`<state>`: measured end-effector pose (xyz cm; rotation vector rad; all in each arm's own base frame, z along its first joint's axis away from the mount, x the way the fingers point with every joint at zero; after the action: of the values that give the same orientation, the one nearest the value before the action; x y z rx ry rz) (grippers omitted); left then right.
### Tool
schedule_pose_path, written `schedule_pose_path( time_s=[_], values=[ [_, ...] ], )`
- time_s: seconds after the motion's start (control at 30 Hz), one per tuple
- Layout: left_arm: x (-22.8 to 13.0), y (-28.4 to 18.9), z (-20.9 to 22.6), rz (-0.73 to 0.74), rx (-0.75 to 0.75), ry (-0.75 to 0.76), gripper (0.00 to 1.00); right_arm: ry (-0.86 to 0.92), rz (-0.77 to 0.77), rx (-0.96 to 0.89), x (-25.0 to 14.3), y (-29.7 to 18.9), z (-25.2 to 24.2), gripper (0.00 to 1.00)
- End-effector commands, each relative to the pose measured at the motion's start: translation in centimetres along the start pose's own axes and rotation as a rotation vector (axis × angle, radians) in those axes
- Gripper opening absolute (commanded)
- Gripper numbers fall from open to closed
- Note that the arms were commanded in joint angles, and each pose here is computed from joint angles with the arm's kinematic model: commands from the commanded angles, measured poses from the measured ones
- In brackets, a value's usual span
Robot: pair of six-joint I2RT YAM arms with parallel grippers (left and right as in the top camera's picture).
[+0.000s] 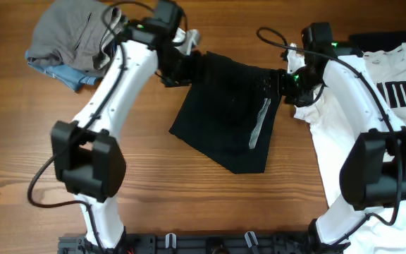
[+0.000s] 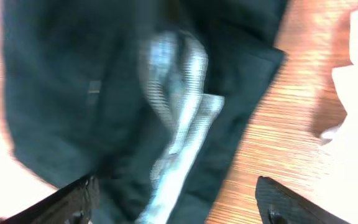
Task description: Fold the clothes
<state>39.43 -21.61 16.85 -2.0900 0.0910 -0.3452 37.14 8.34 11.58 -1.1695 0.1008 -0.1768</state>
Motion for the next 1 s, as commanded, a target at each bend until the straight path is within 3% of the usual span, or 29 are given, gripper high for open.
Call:
schedule_pose_path(
  time_s=[0.0, 0.1, 0.23, 0.47, 0.5, 0.6, 0.8, 0.87, 0.97],
  values=[
    [-0.4, -0.9, 2.0, 0.014, 0.056, 0.087, 0.77, 0.073, 0.072, 0.043, -1.1, 2.3, 0.1, 0.86],
    [-0.8, -0.8, 2.1, 0.033, 0.081, 0.15, 0.78, 0.157, 0.125, 0.035, -2.2, 4.4, -0.8, 0.8],
    [-0.7, -0.7, 3.4, 0.035, 0.194, 0.169, 0.82, 0.138, 0.127, 0.131, -2.4, 5.8, 0.1, 0.77],
    [-0.6, -0.7, 3.6, 0.038, 0.202, 0.209, 0.82, 0.198, 0.097, 0.174, -3.0, 9.0, -0.5, 0.72],
    [-0.6, -0.7, 3.6, 0.038, 0.202, 0.209, 0.82, 0.204, 0.085, 0.188, -2.8, 9.3, -0.5, 0.61],
    [-0.6, -0.7, 3.6, 0.039, 0.202, 0.209, 0.83, 0.138, 0.07, 0.33, -2.1, 8.2, 1.9, 0.07],
    [-0.9, -1.4, 5.9, 0.06, 0.351, 0.2, 0.83, -0.021, -0.069, 0.494, -0.7, 0.6, 7.7, 0.04],
    [-1.0, -2.0, 7.1, 0.063, 0.38, 0.172, 0.85, -0.222, -0.13, 0.728, -2.1, -5.6, 13.2, 0.04],
    [-0.7, -2.4, 8.0, 0.049, 0.385, 0.147, 0.86, -0.311, -0.206, 0.807, -3.4, -9.8, 15.7, 0.04]
  ],
)
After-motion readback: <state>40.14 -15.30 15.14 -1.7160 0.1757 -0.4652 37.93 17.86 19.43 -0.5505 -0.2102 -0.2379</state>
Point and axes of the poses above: each gripper's point midway between its finger pads, its own y axis out along the fingers, its own z axis along the line the jaws close on, x = y × z, the point moved 2 cm from there along -y, back along the fingers, and after that the axes turned 8 degrees about y, right-handed, at the moved point
